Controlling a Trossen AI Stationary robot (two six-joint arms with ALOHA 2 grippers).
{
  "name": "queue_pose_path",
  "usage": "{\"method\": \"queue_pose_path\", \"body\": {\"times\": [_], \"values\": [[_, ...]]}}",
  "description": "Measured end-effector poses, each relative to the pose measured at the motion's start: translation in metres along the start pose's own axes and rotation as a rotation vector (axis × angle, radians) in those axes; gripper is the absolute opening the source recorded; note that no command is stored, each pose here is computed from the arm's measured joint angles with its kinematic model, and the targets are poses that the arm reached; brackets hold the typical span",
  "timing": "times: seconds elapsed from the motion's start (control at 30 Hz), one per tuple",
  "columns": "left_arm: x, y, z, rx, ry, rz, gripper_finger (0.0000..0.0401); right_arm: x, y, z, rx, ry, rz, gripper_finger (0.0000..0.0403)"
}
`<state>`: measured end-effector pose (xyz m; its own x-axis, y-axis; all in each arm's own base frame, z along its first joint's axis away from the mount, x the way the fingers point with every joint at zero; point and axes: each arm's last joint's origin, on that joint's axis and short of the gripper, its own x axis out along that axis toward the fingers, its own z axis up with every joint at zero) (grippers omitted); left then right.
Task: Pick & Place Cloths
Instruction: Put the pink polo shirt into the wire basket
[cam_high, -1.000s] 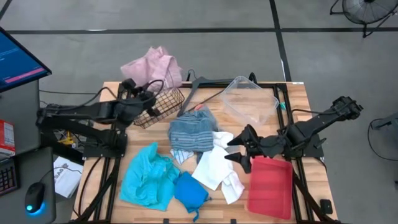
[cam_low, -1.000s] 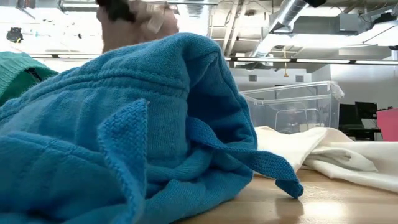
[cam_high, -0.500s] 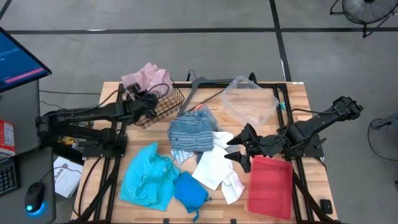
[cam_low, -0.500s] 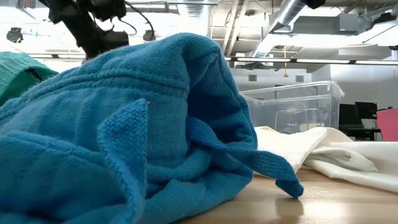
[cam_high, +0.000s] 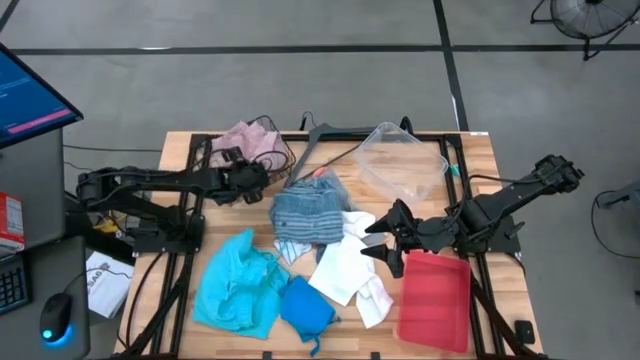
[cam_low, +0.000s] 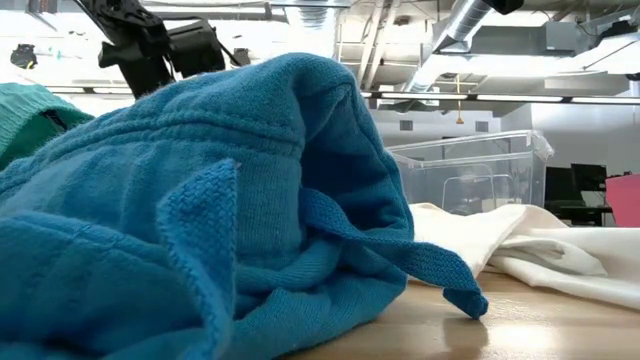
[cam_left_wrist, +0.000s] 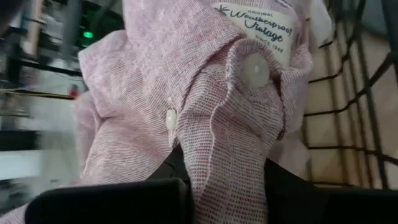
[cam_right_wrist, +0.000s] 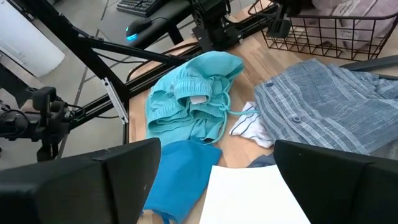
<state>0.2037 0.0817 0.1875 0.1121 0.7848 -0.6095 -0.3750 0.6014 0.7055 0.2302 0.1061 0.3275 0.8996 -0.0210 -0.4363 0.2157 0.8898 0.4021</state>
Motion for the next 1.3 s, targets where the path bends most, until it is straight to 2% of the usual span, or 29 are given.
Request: {"method": "queue_pose_path", "body": {"times": [0.13, 0.37, 0.73, 0.97, 1.13, 1.3], "values": [[-0.002, 0.003, -0.001, -0.075, -0.018, -0.074, 0.0056, 0.0, 0.0, 0.0, 0.002, 0.0, 0.001, 0.0309], [0.003, 0.012, -0.004, -0.173, -0.015, -0.212, 0.012, 0.0, 0.0, 0.0, 0.005, 0.0, 0.001, 0.0309], [0.008, 0.014, -0.005, -0.229, -0.026, -0.427, 0.018, 0.0, 0.0, 0.0, 0.01, -0.004, 0.002, 0.0309], [0.01, 0.019, -0.006, -0.298, -0.025, -0.482, 0.0199, 0.0, 0.0, 0.001, 0.011, -0.007, 0.0, 0.0309], [0.003, 0.028, -0.008, -0.343, -0.077, -0.554, 0.0201, 0.0, 0.0, 0.001, 0.011, -0.007, 0.0, 0.0309], [-0.004, 0.039, -0.01, -0.392, -0.129, -0.582, 0.0227, 0.0, 0.0, 0.001, 0.007, -0.007, 0.001, 0.0309]]}}
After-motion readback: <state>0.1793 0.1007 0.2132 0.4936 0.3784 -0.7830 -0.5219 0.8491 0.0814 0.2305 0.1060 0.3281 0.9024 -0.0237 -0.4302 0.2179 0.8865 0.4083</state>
